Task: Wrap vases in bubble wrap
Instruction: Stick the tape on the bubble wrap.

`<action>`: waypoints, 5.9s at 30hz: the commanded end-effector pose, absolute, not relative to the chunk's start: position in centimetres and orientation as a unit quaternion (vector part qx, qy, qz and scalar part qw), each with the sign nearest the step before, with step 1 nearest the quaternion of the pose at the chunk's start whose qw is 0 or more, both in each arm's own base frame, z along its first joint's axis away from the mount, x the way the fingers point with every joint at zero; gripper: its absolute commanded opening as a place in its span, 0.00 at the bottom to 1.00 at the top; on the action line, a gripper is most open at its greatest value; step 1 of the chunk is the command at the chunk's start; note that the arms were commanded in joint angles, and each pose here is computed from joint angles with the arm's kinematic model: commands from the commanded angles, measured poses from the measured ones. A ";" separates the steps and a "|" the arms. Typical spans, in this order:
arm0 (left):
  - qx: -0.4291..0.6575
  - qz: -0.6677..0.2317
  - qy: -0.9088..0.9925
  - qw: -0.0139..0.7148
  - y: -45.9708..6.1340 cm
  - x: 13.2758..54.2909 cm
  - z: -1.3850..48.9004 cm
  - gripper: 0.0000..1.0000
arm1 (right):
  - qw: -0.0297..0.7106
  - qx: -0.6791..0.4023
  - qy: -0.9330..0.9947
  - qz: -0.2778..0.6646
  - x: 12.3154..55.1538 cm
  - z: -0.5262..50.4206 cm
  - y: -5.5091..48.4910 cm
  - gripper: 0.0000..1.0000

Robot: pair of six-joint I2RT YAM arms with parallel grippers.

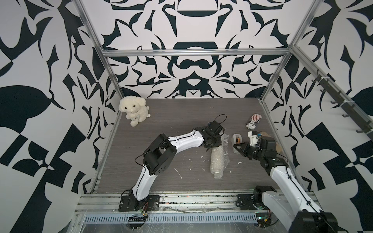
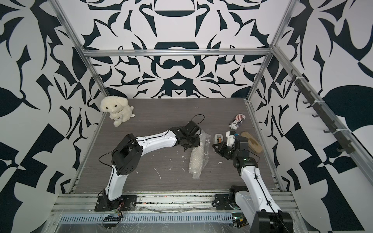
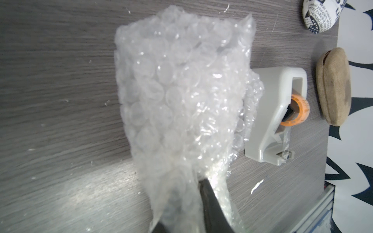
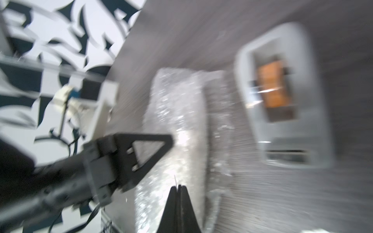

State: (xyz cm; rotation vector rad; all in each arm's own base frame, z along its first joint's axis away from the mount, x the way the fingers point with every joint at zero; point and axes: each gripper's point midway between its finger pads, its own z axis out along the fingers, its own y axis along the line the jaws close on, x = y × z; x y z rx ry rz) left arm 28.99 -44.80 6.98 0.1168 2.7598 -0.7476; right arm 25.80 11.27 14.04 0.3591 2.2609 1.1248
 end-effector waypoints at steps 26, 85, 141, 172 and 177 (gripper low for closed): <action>-0.020 -0.193 0.978 0.082 -41.2 27.0 1.6 0.15 | 0.355 0.235 0.762 0.488 24.5 14.6 13.6 0.00; -0.126 -0.202 0.965 0.111 -39.9 26.4 1.5 0.14 | 0.377 0.270 0.759 0.457 23.4 11.0 18.7 0.00; -0.128 -0.193 0.966 0.116 -39.3 26.4 1.4 0.10 | 0.286 0.068 0.939 0.179 19.7 3.1 18.5 0.22; -0.128 -0.199 0.964 0.119 -39.4 26.5 2.2 0.07 | 0.426 0.049 0.876 0.222 21.2 13.4 16.5 0.75; -0.126 -0.200 0.964 0.119 -39.5 26.5 2.3 0.07 | 0.407 0.055 0.873 0.263 20.7 15.3 17.5 0.75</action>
